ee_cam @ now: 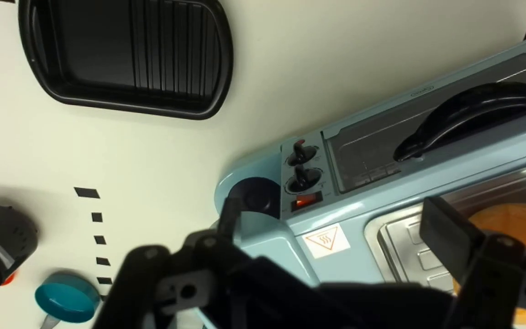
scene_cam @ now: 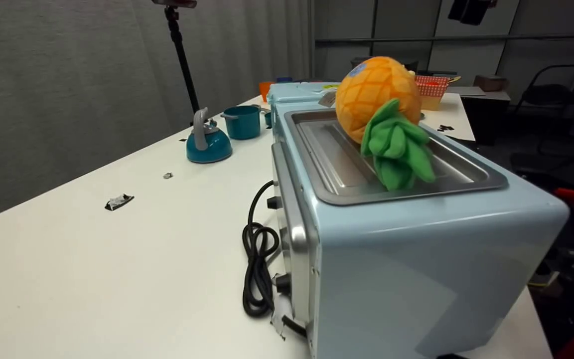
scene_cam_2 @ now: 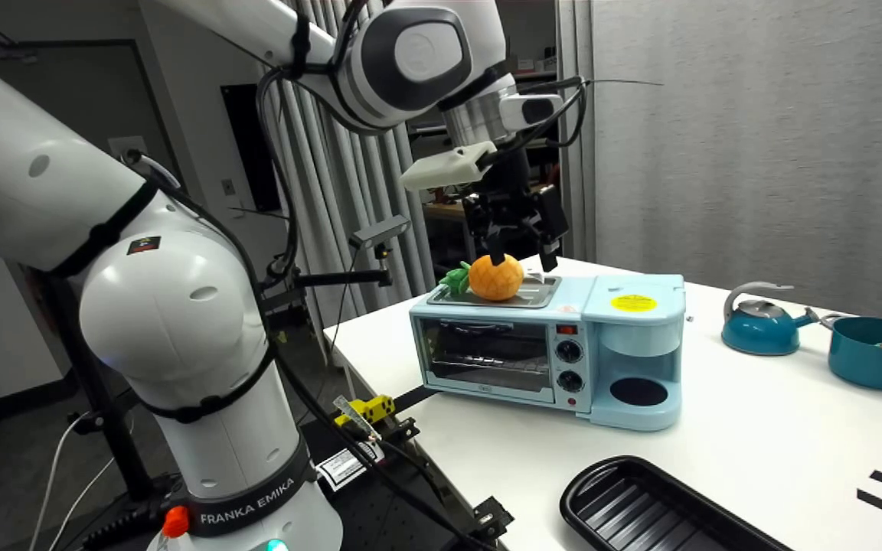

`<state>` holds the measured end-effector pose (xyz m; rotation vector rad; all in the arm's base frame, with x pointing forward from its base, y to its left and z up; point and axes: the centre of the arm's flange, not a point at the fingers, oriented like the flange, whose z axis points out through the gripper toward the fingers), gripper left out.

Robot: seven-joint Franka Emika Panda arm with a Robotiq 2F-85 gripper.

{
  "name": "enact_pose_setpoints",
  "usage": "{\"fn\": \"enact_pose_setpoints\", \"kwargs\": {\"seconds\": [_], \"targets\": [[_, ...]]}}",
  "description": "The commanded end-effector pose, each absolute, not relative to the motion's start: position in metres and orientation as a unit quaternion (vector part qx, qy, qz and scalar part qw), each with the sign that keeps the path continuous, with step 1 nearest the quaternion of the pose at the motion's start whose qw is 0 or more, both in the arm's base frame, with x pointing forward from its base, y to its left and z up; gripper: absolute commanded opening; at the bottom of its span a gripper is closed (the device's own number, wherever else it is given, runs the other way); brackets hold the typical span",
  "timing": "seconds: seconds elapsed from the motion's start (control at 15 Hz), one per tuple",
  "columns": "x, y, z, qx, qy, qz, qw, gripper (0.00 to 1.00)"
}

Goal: Press the button on the top right side of the breakfast maker

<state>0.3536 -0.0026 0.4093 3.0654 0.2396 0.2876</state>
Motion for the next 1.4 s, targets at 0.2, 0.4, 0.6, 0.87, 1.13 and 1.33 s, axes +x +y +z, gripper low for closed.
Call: {"fn": "enact_pose_setpoints", "kwargs": {"seconds": [0.2,0.4,0.6,0.87,1.13,1.33], "targets": [[0.385,-0.012,0.401,0.998,0.057,0.018,0.019,1.0],[0.407,-0.017,0.4,0.999,0.051,0.0,0.019,1.0],[0.433,-0.019,0.399,0.998,0.052,-0.027,0.012,1.0],[0.465,-0.011,0.39,0.997,0.056,-0.046,0.008,1.0],[0.498,0.0,0.379,0.996,0.063,-0.057,0.006,1.0],[0.519,0.011,0.375,0.995,0.079,-0.061,0.01,1.0]]}}
